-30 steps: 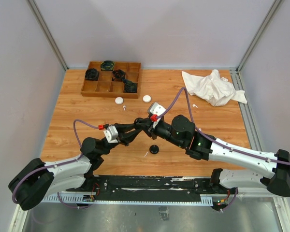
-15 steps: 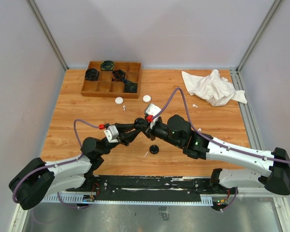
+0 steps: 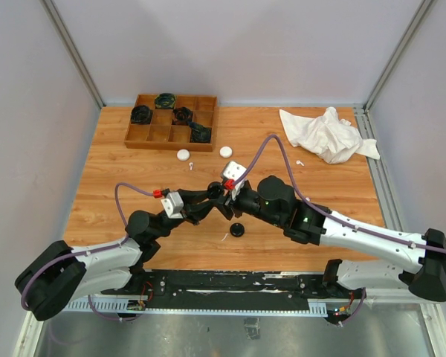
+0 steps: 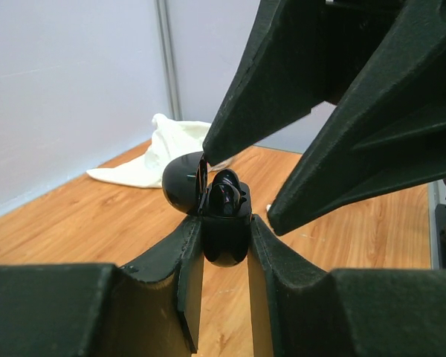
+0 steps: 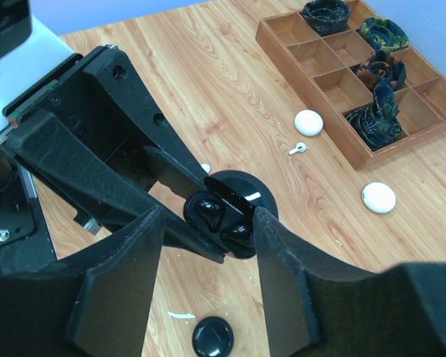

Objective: Insert the wireless bluetooth earbuds into the charging case
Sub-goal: Place the earbud in the charging case, then close the charging case.

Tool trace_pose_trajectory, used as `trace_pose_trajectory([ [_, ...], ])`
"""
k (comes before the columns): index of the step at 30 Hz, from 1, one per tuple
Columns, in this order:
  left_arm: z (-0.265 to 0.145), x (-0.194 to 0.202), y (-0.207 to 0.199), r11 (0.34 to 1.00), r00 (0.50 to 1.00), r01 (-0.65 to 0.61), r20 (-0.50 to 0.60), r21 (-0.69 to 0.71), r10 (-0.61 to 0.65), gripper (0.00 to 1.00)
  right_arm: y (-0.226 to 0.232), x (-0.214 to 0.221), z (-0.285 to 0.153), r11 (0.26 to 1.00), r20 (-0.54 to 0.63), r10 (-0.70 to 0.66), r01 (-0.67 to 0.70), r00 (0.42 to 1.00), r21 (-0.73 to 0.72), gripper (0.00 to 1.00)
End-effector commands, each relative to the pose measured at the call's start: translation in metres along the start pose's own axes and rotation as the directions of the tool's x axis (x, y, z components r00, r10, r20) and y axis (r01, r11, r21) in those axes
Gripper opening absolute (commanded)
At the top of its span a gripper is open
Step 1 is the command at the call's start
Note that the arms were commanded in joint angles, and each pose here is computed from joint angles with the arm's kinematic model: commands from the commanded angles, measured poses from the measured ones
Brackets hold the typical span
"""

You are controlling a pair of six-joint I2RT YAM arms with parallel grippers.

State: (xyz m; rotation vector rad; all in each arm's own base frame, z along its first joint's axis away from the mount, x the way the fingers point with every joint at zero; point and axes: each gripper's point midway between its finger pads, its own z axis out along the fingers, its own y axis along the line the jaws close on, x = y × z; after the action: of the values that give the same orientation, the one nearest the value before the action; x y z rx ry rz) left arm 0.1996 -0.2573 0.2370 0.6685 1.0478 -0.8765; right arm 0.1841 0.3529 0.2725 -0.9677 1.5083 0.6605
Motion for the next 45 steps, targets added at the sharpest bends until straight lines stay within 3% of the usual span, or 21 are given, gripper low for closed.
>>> trace_pose_trajectory([
  [1, 0.001, -0.006, -0.003, 1.0, 1.0, 0.004, 0.023, 0.017, -0.004, 0.0, -0.008, -0.021, -0.015, 0.999, 0.007, -0.029, 0.029, 1.0, -0.036, 0.55],
  [12, 0.007, 0.011, -0.031, 0.979, 0.997, 0.058, -0.06, 0.194, -0.047, 0.0, -0.025, -0.014, -0.037, 0.964, -0.049, 0.043, -0.055, 0.998, -0.259, 0.73],
  [25, 0.009, 0.004, -0.046, 0.957, 0.997, 0.063, -0.053, 0.283, -0.05, 0.0, 0.003, 0.008, -0.03, 0.852, -0.137, 0.084, -0.143, 0.987, -0.504, 0.77],
  [35, 0.015, 0.016, -0.032, 0.972, 0.986, 0.137, -0.117, 0.19, -0.116, 0.0, 0.018, 0.011, -0.043, 0.799, -0.162, 0.073, -0.155, 0.984, -0.582, 0.75],
  [45, 0.015, 0.033, -0.028, 0.958, 0.953, 0.263, -0.186, 0.116, -0.239, 0.0, 0.006, 0.022, -0.049, 0.857, -0.175, 0.044, -0.127, 0.984, -0.5, 0.76],
])
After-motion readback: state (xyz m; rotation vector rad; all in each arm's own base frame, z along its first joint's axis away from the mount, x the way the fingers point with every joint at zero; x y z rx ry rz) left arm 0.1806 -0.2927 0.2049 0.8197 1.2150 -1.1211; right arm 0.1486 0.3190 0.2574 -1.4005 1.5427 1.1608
